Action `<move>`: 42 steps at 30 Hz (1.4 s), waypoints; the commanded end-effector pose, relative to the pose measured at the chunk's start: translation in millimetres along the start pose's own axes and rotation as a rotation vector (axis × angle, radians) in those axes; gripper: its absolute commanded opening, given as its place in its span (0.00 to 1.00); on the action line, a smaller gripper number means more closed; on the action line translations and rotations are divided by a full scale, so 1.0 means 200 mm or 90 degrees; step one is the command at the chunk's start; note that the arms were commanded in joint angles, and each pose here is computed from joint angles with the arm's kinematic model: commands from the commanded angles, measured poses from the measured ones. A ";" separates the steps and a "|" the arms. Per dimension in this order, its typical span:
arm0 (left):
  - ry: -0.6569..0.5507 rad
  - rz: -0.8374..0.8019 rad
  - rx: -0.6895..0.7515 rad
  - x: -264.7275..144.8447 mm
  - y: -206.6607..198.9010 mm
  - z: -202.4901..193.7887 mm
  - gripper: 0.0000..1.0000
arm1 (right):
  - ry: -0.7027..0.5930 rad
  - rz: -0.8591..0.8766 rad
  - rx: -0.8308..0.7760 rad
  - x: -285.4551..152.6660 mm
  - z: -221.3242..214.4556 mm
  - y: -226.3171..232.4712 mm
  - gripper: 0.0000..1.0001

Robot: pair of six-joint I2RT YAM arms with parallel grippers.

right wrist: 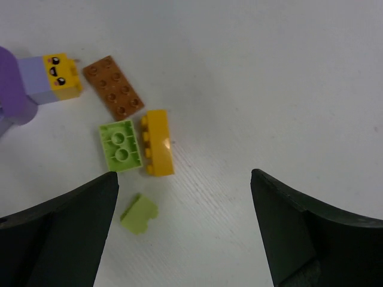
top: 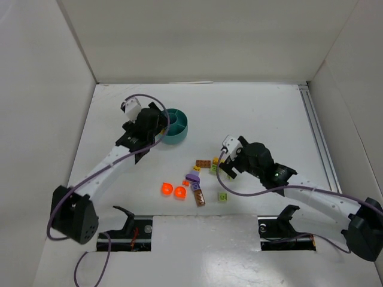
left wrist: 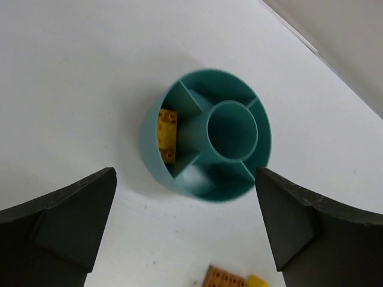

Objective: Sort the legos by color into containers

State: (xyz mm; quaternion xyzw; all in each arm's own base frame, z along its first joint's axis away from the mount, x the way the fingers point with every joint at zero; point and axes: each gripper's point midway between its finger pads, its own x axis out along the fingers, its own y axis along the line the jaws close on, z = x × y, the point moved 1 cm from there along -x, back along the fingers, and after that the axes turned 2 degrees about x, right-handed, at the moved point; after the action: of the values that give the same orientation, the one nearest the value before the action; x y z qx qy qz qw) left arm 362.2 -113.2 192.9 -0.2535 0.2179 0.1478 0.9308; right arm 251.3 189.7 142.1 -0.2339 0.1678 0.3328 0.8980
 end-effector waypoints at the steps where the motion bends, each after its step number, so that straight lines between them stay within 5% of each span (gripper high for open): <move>1: 0.051 -0.115 0.023 -0.16 -0.02 -0.10 1.00 | -0.095 0.152 -0.069 0.07 0.22 0.19 0.95; 11: 0.157 -0.200 0.040 -0.35 0.13 -0.40 1.00 | 0.035 0.047 -0.031 0.31 0.17 0.11 0.90; 32: 0.152 -0.189 0.007 -0.45 0.25 -0.39 1.00 | 0.215 0.081 0.038 0.47 -0.20 0.10 0.60; 42: 0.151 -0.163 0.015 -0.44 0.29 -0.39 1.00 | 0.194 0.134 0.063 0.50 -0.19 0.14 0.16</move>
State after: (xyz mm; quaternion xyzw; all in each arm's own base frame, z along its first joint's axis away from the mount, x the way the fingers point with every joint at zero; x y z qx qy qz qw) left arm 237.4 -127.3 145.5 -0.2857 0.3015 -0.0160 0.9095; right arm 298.9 228.0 49.9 -0.2378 0.3506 0.3505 0.8353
